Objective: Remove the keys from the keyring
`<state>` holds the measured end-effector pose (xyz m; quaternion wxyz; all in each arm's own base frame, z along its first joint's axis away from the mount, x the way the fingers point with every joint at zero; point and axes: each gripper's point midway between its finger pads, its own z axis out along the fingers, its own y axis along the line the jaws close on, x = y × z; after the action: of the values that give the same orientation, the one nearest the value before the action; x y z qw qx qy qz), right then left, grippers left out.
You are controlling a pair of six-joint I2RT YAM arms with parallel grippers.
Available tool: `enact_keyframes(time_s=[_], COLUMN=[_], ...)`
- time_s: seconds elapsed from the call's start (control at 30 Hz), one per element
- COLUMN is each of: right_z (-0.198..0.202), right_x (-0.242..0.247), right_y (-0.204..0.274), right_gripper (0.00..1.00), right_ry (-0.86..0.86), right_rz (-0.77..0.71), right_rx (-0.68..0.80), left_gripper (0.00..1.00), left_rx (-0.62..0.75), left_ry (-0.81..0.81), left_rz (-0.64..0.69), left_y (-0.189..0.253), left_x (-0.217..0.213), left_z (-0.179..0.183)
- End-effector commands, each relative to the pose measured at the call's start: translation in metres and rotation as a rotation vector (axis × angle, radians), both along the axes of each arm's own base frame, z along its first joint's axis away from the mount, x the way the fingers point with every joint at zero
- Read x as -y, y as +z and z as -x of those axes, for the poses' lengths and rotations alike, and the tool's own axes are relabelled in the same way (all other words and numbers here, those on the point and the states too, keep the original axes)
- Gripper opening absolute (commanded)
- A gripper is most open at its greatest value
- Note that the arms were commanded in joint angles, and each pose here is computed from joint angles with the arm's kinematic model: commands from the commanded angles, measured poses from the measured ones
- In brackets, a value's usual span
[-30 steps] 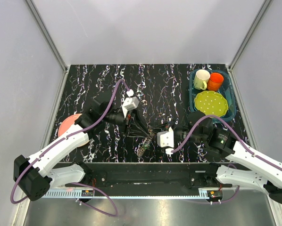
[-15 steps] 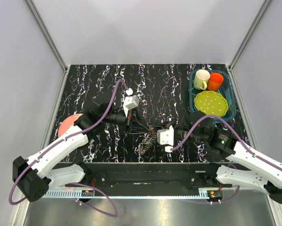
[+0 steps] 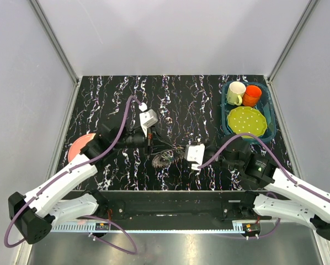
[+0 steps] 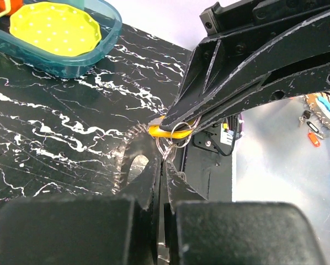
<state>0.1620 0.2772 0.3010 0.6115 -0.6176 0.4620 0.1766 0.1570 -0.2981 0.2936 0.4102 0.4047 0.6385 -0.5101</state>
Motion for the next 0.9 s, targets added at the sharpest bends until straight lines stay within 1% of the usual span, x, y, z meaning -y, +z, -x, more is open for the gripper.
enact_keyframes(time_s=[0.0,0.1,0.27,0.4,0.57,0.6,0.7,0.83,0.87], right_z=[-0.001,-0.001,-0.012,-0.020,-0.023,-0.024,-0.025,-0.029,-0.031], right_x=[-0.003,-0.016,-0.021,-0.019,-0.015,-0.014,-0.016,-0.020,-0.023], right_y=[0.019,0.006,0.012,0.005,0.007,0.005,-0.002,-0.006,-0.006], right_gripper=[0.00,0.00,0.00,0.00,0.01,0.03,0.04,0.02,0.02], right_ry=[-0.017,-0.011,-0.072,-0.120,-0.171,-0.189,-0.206,-0.215,-0.214], right_rz=[-0.087,-0.096,-0.157,-0.129,-0.124,-0.118,-0.091,-0.076,-0.070], right_rx=[-0.022,-0.112,-0.152,-0.168,-0.228,-0.247,-0.285,-0.298,-0.296], left_gripper=[0.00,0.00,0.00,0.00,0.00,0.00,0.00,0.00,0.00], left_rx=[0.022,0.007,-0.032,-0.059,-0.030,-0.020,-0.007,-0.008,0.010], left_ry=[0.160,0.183,0.256,0.311,0.401,0.428,0.443,0.445,0.445], left_rz=[0.001,0.019,0.010,-0.010,0.004,0.003,-0.006,-0.042,-0.054], left_y=[0.001,0.003,-0.004,-0.005,0.002,0.002,-0.001,-0.010,-0.011], left_x=[-0.010,-0.010,-0.009,-0.011,-0.021,-0.024,-0.027,-0.028,-0.027], left_z=[-0.023,-0.026,-0.039,-0.049,-0.059,-0.063,-0.064,-0.066,-0.066])
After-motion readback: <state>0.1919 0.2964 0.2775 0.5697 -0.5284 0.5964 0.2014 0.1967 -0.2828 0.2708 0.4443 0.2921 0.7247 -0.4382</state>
